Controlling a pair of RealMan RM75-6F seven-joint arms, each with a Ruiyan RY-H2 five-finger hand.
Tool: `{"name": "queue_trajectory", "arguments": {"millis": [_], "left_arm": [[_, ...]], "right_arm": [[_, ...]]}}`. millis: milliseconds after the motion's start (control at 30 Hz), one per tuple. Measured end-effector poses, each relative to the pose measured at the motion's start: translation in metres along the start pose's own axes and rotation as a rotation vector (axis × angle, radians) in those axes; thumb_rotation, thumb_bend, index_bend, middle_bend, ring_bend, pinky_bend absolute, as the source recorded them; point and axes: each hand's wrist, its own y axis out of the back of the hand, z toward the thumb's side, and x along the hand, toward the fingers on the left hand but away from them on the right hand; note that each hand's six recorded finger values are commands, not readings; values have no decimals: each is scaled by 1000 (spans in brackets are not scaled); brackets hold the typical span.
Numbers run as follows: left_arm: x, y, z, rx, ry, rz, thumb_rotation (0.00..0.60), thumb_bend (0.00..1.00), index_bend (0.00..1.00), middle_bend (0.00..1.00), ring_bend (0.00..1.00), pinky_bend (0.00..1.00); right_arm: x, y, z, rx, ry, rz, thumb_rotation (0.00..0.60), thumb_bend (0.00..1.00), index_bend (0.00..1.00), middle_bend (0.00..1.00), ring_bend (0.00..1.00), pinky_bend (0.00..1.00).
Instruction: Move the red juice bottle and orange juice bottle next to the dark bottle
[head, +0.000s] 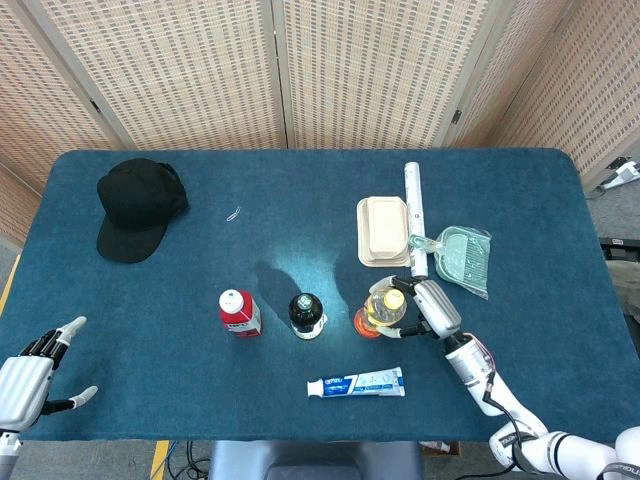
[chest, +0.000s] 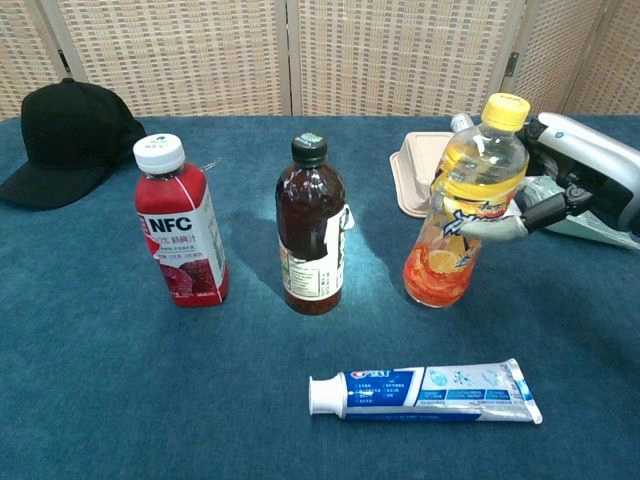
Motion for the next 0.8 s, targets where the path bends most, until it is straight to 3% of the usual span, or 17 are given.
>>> {"name": "queue_trajectory", "arguments": {"millis": [267,400,533,667,800], "left_arm": [[0,-1,-1,4,3,-4,600,23,167,188,188,298],[0,-1,-1,2,4,-5,600,23,167,188,188,298],[0,-1,-1,3,4,-6,600,23,167,188,188,299],[0,-2,-2,5,5,-8,600,24,167,189,188,298],[0,-3,-2,7,5,-10,600,24,167,189,188,298]], "right_arm": [[0,-6,-1,1,3,23,600,208,457,467,473,466],[1,-6,-3,19,4,30,600,177,429,421,421,466],[3,-5,-4,47,7,41,600,103,281,340,348,466],[5,-1,-3,77,12,49,600,3,96,197,230,452],[8,5,1,110,18,53,600,0,51,150,190,418]]}}
